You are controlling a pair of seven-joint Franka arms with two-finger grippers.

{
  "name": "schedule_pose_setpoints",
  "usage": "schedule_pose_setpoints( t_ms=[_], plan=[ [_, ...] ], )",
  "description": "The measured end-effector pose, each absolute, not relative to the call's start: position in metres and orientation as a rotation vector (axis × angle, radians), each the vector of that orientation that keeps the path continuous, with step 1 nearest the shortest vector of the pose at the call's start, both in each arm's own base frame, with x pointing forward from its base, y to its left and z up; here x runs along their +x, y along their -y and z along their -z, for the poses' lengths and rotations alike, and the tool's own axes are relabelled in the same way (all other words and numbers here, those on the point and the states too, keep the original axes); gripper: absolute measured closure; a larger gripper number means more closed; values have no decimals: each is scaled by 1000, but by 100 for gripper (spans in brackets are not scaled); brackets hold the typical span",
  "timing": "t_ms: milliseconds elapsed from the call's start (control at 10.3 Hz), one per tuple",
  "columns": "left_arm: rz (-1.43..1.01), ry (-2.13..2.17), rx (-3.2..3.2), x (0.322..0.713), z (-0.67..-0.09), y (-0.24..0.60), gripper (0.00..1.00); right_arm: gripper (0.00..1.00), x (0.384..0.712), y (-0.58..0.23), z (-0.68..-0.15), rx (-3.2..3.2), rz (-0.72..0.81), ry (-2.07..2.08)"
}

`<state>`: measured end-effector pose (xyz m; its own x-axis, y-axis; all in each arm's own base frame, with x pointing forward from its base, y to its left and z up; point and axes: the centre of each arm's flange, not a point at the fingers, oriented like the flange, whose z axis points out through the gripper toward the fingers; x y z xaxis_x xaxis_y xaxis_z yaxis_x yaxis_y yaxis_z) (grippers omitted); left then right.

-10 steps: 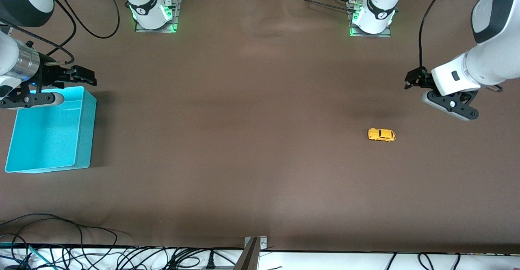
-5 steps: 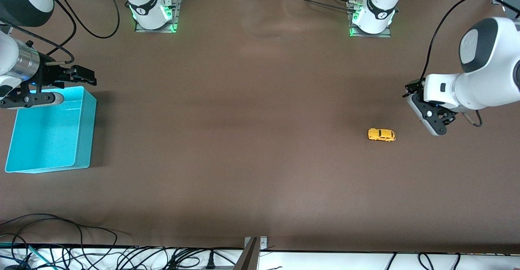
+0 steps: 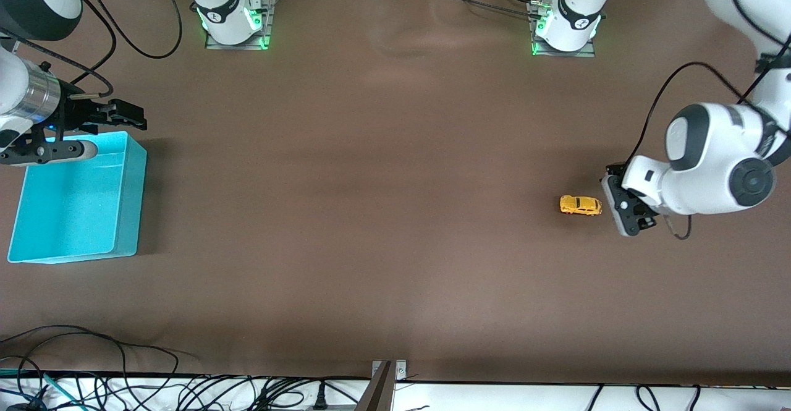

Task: Wind up and store yellow beetle car

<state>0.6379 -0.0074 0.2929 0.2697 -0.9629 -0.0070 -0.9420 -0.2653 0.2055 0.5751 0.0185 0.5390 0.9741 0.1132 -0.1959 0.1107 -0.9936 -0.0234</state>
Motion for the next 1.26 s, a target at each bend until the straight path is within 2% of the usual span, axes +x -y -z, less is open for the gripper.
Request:
schedule_pose_setpoints(
  t_ms=[388, 872, 1163, 1260],
  plan=[
    [135, 1977, 2272, 603, -222, 17, 0, 0, 575, -19, -539, -3108, -314, 176],
    [80, 2161, 2194, 585, -202, 20, 0, 0, 575, -19, -539, -3108, -314, 178],
    [81, 2165, 2191, 580, -197, 19, 7, 0, 575, -19, -539, -3108, -314, 178],
    [78, 2166, 2192, 580, -197, 19, 17, 0, 575, -19, -539, -3108, -315, 178]
  ],
)
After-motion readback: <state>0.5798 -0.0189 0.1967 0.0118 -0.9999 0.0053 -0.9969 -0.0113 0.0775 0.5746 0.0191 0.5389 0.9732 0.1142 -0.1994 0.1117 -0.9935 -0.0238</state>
